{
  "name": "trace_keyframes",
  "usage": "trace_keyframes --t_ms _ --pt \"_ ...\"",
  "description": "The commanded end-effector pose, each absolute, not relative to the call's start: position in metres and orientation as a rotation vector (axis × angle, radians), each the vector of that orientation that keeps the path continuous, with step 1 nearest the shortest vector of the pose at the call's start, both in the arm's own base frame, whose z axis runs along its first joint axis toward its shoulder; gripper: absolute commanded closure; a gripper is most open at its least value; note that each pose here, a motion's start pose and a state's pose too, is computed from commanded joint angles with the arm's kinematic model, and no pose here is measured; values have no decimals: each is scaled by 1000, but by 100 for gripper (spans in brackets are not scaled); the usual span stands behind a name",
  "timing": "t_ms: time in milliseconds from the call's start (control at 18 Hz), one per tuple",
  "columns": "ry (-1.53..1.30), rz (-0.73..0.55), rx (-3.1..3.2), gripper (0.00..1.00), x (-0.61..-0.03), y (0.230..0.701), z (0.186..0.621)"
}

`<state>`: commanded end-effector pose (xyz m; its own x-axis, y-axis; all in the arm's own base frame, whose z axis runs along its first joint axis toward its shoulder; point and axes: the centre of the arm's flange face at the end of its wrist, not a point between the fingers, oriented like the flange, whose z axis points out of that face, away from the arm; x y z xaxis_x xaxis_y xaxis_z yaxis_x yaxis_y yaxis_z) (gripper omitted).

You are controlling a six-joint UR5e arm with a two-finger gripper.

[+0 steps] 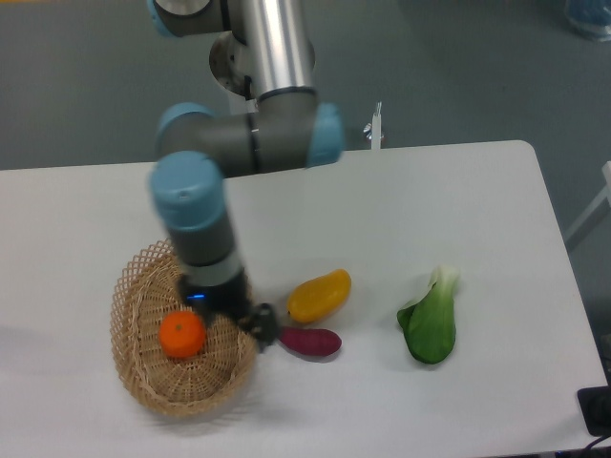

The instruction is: Place the orange in the basket

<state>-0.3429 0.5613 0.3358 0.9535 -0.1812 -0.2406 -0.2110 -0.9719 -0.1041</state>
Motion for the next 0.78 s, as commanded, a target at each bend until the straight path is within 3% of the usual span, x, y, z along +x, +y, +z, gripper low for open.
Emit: trace_keyframes --t_ms 778 --pt "515 223 -3089 0 -450 455 336"
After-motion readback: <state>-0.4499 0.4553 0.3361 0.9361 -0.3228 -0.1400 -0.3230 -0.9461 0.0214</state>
